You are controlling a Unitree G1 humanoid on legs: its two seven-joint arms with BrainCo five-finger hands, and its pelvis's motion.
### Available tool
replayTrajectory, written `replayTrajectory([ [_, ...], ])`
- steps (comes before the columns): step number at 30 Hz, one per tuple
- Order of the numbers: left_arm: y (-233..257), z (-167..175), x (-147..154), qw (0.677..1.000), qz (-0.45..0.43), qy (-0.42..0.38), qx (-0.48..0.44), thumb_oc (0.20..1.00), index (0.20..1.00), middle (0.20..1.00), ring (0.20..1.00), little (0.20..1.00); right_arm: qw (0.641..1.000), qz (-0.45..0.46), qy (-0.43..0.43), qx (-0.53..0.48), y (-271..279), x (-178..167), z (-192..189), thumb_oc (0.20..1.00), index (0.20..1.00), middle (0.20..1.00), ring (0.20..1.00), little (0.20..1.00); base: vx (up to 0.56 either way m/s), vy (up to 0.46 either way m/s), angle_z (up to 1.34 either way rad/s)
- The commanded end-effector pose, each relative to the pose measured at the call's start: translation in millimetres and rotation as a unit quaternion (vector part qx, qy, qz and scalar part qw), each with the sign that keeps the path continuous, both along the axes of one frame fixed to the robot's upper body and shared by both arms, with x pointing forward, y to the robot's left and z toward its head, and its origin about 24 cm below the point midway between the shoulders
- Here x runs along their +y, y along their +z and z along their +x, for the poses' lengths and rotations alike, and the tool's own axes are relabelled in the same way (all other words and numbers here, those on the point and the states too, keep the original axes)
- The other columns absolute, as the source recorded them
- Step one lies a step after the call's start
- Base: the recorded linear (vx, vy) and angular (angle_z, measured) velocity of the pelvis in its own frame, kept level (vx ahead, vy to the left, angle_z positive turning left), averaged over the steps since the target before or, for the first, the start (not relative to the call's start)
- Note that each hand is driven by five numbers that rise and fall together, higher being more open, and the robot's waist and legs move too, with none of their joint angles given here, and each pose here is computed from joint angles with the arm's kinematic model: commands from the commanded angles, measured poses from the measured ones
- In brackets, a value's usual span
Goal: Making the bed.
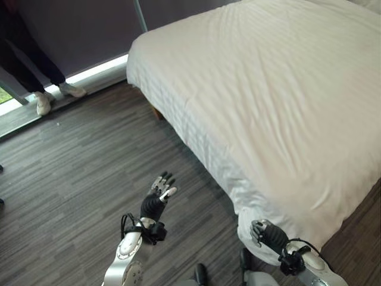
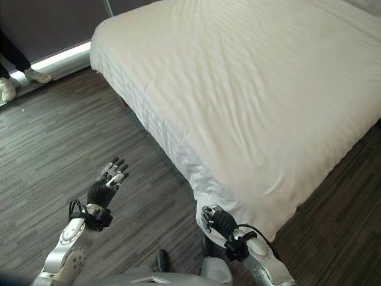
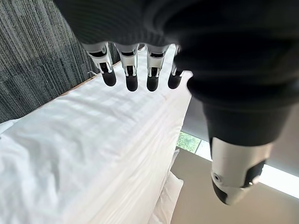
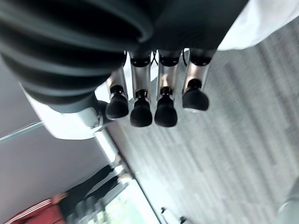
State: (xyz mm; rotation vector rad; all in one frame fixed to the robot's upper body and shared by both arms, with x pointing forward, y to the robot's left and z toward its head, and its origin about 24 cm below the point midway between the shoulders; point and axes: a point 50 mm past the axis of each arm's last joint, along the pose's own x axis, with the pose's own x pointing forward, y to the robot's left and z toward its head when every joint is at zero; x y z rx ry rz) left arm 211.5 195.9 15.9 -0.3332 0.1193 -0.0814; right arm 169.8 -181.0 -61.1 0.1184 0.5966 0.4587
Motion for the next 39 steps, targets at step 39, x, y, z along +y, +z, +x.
replayTrajectory([
  [39,67.9,45.6,-15.5,0.985,-0.015,-0.023,-0.171,1.0,1.0,1.0,1.0,1.0,0.555,-0.199,-0.807,-0.024,62.6,-294.2,-114.8,0.2,0.2,0.2,0.2,0.2,0.02,-0.013,-0.05],
])
